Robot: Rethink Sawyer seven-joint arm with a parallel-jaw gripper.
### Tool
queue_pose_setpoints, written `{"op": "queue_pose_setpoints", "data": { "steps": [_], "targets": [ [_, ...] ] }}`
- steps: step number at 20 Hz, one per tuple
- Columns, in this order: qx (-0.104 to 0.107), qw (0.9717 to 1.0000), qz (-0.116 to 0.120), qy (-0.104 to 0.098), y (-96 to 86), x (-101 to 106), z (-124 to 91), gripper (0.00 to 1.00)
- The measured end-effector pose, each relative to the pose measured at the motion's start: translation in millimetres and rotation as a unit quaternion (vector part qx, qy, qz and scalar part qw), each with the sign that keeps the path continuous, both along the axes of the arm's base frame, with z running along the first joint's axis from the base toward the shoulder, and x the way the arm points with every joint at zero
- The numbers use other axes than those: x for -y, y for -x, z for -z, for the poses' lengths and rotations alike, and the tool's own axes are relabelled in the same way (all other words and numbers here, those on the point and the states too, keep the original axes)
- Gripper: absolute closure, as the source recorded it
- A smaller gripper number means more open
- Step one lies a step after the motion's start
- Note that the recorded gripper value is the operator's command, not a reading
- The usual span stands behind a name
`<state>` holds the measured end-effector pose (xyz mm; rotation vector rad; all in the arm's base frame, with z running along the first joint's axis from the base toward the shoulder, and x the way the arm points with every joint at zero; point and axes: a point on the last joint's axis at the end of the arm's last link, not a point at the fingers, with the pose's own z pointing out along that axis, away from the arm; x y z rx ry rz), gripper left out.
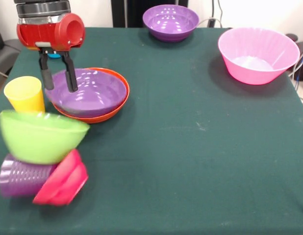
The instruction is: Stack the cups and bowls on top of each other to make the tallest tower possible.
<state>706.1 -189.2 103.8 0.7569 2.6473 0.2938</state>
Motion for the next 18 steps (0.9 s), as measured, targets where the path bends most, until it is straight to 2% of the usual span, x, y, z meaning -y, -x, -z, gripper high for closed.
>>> {"op": "queue_pose_setpoints", "data": {
  "steps": [18],
  "targets": [
    [0.001,1.0,-0.002,0.0,-4.8,-0.2,8.4,0.0]
  ]
}}
